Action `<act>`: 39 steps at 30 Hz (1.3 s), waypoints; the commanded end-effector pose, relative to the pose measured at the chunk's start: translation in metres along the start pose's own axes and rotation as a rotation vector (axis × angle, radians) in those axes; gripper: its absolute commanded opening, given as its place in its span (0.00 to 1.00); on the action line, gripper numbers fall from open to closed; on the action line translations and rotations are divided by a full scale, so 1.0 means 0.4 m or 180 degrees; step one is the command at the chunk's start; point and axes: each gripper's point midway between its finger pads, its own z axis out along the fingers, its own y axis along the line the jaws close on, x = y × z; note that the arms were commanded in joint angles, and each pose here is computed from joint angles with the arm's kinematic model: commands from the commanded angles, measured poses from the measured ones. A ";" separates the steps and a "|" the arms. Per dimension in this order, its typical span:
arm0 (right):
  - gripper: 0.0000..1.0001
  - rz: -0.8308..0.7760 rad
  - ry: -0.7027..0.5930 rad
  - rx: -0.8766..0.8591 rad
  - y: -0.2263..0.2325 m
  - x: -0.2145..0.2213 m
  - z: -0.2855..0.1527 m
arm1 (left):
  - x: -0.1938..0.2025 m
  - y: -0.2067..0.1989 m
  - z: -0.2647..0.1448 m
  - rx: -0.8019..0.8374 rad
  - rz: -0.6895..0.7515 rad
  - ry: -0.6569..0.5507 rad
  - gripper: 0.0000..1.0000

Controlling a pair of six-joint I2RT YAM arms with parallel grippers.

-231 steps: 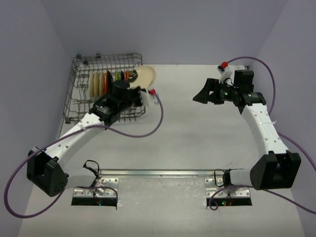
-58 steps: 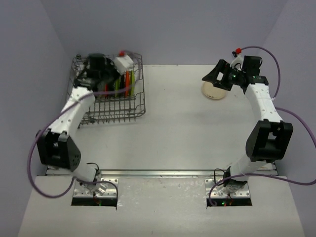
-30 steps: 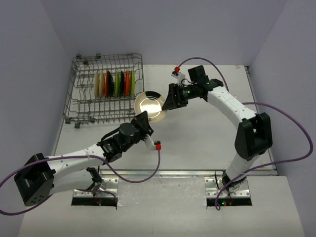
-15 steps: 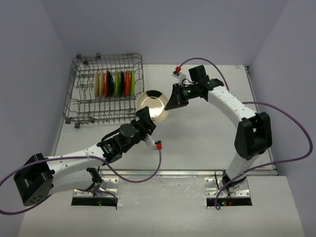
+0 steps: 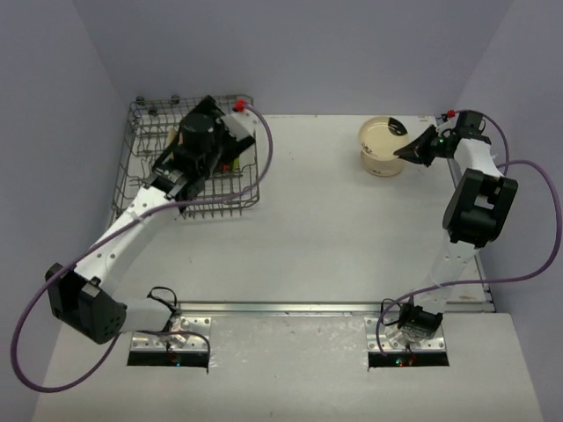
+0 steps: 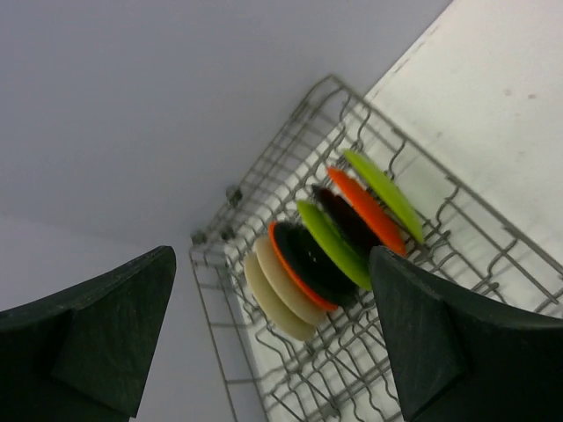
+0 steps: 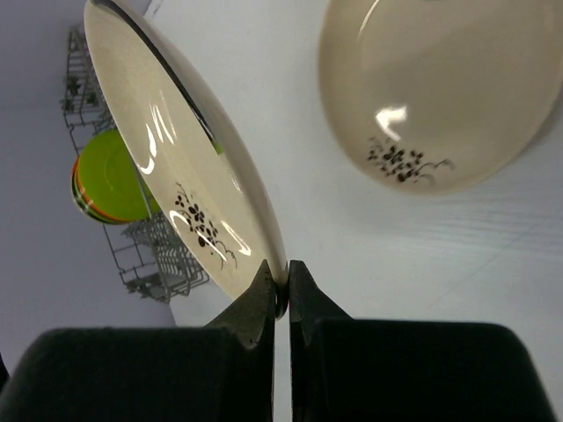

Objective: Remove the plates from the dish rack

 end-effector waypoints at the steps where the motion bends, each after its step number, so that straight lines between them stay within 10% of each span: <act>1: 0.00 0.0006 -0.0044 -0.0089 0.009 -0.051 0.024 | 0.194 0.033 0.056 0.0209 -0.1320 0.0802 0.91; 25: 0.04 0.0088 0.0022 0.0167 -0.112 -0.066 0.109 | 0.418 0.075 0.037 0.0089 -0.2297 0.1319 1.00; 32: 0.50 0.0053 0.0004 0.0213 -0.102 -0.064 0.091 | 0.426 0.082 0.039 0.0066 -0.2376 0.1334 1.00; 39: 0.71 -0.0239 -0.0258 0.0323 -0.023 -0.105 0.005 | 0.438 0.100 0.041 0.0085 -0.2583 0.1336 1.00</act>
